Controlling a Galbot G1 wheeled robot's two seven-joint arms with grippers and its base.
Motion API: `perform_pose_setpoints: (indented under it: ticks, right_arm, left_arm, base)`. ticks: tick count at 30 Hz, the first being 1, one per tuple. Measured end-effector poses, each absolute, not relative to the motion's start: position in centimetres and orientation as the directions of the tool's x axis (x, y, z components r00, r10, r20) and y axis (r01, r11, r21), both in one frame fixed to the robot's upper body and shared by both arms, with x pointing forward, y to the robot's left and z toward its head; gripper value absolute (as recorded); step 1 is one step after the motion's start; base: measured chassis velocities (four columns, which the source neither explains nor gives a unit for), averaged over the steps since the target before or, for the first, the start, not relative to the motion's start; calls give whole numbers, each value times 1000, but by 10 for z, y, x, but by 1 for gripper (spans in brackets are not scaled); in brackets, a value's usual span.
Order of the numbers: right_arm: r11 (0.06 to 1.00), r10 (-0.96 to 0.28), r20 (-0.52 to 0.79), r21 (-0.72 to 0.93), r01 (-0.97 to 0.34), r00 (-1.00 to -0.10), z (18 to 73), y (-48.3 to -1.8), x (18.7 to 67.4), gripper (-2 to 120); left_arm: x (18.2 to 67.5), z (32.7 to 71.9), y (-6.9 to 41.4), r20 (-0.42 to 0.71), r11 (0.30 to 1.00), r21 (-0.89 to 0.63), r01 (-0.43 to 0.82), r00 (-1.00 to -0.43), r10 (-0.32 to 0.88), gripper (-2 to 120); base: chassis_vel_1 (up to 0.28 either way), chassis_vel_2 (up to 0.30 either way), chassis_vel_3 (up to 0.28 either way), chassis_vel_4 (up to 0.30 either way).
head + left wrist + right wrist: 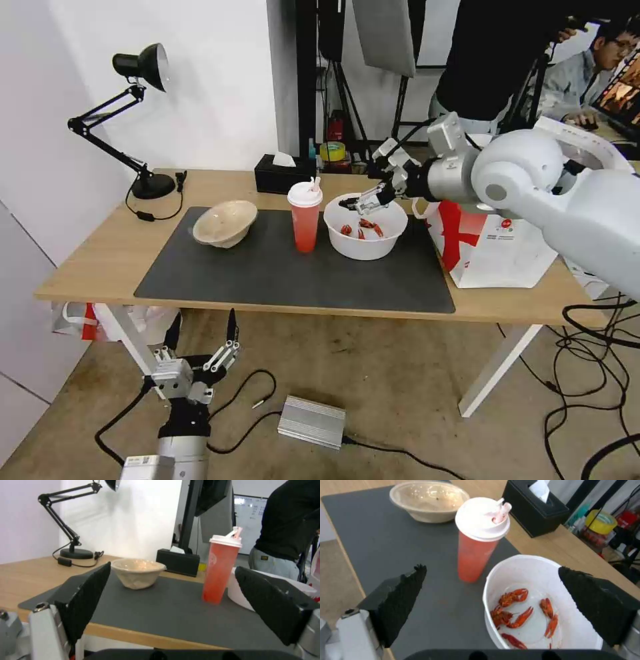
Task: Pick up the trash from the table and place it into the takeout bag.
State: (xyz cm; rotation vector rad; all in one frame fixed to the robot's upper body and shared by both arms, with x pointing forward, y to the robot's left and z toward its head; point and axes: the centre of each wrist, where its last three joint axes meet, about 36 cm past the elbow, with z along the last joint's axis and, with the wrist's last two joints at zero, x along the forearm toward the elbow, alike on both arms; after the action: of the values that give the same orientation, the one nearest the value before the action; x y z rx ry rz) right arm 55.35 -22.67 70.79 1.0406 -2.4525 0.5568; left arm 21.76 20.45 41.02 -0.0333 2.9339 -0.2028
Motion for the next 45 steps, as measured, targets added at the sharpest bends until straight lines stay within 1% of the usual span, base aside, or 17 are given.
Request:
perform_pose_setpoints:
  ticks: [10, 21, 36, 45]
  right_arm:
    - [630, -558, 546, -211, -747, -624, 690, -228, 559, 100]
    - [620, -555, 580, -191, -761, -597, 664, -229, 555, 100]
    - [600, -563, 604, -170, -782, -564, 656, -239, 544, 100]
    - [599, -563, 607, -169, -783, -562, 654, -239, 545, 100]
  left_arm:
    - [216, 408, 205, -191, 992, -123, -17, -981, -40, 100]
    - [215, 410, 206, -190, 993, -117, -30, -980, -52, 100]
    - [214, 407, 201, -178, 991, -130, -28, -983, -51, 100]
    - [214, 406, 200, -177, 991, -130, -30, -983, -53, 100]
  base:
    - [0, 0, 0, 0]
    - [0, 0, 0, 0]
    - [0, 0, 0, 0]
    - [0, 0, 0, 0]
